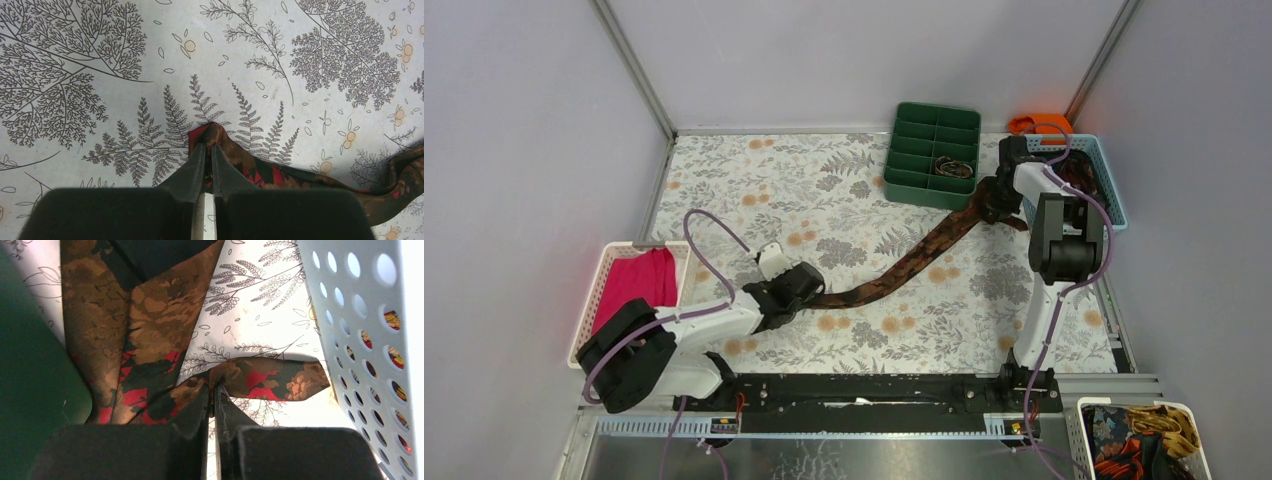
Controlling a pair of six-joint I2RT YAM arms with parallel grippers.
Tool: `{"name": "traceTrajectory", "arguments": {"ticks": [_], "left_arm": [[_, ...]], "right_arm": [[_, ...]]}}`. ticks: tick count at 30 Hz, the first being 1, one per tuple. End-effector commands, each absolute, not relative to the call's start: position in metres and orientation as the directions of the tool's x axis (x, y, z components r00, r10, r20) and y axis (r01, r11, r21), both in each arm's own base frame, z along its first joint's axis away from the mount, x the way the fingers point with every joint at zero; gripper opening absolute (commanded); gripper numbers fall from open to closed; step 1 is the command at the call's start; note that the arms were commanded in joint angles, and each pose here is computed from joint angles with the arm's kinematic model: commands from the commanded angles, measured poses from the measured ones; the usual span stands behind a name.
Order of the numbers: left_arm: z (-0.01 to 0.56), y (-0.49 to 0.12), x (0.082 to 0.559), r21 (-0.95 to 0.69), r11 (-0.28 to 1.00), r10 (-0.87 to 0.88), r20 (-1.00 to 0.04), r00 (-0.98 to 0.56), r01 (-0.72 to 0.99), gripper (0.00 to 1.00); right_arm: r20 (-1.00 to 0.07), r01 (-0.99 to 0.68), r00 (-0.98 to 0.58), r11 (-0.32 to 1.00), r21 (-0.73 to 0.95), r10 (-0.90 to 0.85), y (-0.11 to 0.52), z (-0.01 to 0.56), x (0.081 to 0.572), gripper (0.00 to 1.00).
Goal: Roll the ties
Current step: Flatten out the tie at the center of the board.
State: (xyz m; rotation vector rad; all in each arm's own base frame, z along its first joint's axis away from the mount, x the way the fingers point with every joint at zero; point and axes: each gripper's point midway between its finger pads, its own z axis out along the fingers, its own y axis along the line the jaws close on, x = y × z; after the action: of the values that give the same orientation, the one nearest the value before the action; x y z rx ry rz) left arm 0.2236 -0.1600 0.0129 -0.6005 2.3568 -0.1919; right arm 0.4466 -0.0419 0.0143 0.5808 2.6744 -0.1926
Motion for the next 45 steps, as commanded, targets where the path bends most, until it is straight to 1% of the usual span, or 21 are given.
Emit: {"name": "traceTrajectory", "arguments": {"ticks": [1,3,5,9,16,18,19,21,24,25,27,29,31,32,34,36,41,45], "left_arm": [[-0.017,-0.137,0.187,-0.117,0.924,-0.368,-0.528,-0.765,-0.364,0.10],[-0.018,-0.139,0.188,-0.114,0.925,-0.365,-0.526,-0.768,-0.361,0.10],[-0.019,-0.140,0.188,-0.107,0.927,-0.359,-0.525,-0.771,-0.359,0.10],[-0.020,-0.139,0.188,-0.101,0.928,-0.356,-0.527,-0.772,-0.360,0.10],[-0.022,-0.138,0.188,-0.093,0.928,-0.354,-0.527,-0.772,-0.362,0.10],[-0.023,-0.138,0.188,-0.087,0.928,-0.352,-0.526,-0.774,-0.363,0.10],[-0.024,-0.138,0.188,-0.085,0.928,-0.351,-0.524,-0.776,-0.362,0.10],[-0.025,-0.138,0.187,-0.080,0.929,-0.348,-0.522,-0.779,-0.362,0.10],[-0.025,-0.139,0.187,-0.077,0.929,-0.347,-0.521,-0.780,-0.362,0.10],[-0.025,-0.139,0.188,-0.079,0.929,-0.348,-0.521,-0.779,-0.362,0.10],[-0.024,-0.138,0.187,-0.079,0.929,-0.348,-0.521,-0.779,-0.362,0.10],[-0.024,-0.137,0.186,-0.078,0.928,-0.349,-0.521,-0.779,-0.364,0.10],[-0.024,-0.137,0.185,-0.077,0.928,-0.349,-0.520,-0.780,-0.365,0.10],[-0.024,-0.137,0.184,-0.076,0.929,-0.347,-0.517,-0.783,-0.362,0.10],[-0.023,-0.137,0.183,-0.073,0.931,-0.342,-0.516,-0.786,-0.357,0.10],[-0.021,-0.138,0.182,-0.073,0.933,-0.337,-0.514,-0.788,-0.351,0.16],[0.002,-0.142,0.187,-0.126,0.931,-0.354,-0.549,-0.757,-0.343,0.42],[0.022,-0.150,0.194,-0.183,0.930,-0.364,-0.567,-0.739,-0.318,0.50]], "right_arm": [[-0.526,0.357,-0.793,0.934,0.010,0.309,-0.031,0.061,0.466,0.06],[-0.562,0.325,-0.783,0.946,-0.003,0.267,-0.028,0.077,0.476,0.06],[-0.575,0.292,-0.786,0.956,-0.023,0.226,-0.026,0.086,0.483,0.06],[-0.595,0.228,-0.794,0.968,-0.103,0.123,-0.017,0.089,0.494,0.07],[-0.578,0.188,-0.816,0.954,-0.233,0.020,-0.030,0.075,0.514,0.08],[-0.561,0.196,-0.828,0.943,-0.268,0.013,-0.035,0.067,0.517,0.09],[-0.542,0.174,-0.840,0.940,-0.294,-0.014,-0.038,0.063,0.518,0.10],[-0.512,0.153,-0.859,0.938,-0.312,-0.030,-0.039,0.053,0.520,0.15],[-0.473,0.149,-0.881,0.939,-0.311,-0.017,-0.038,0.040,0.518,0.33],[-0.470,0.145,-0.883,0.943,-0.298,-0.013,-0.035,0.037,0.518,0.36],[-0.471,0.148,-0.882,0.949,-0.278,0.000,-0.032,0.035,0.516,0.45],[-0.481,0.142,-0.877,0.955,-0.260,0.000,-0.028,0.037,0.516,0.51],[-0.512,0.173,-0.858,0.959,-0.223,0.035,-0.024,0.047,0.516,0.52],[-0.566,0.172,-0.823,0.969,-0.178,0.042,-0.012,0.066,0.519,0.53],[-0.619,0.174,-0.784,0.973,-0.152,0.043,-0.003,0.084,0.520,0.54],[-0.640,0.173,-0.766,0.977,-0.124,0.054,0.005,0.099,0.515,0.55],[-0.666,0.145,-0.742,0.988,-0.044,0.079,0.030,0.133,0.484,0.57],[-0.707,0.080,-0.702,0.996,0.032,0.079,0.061,0.155,0.458,0.57]]}}
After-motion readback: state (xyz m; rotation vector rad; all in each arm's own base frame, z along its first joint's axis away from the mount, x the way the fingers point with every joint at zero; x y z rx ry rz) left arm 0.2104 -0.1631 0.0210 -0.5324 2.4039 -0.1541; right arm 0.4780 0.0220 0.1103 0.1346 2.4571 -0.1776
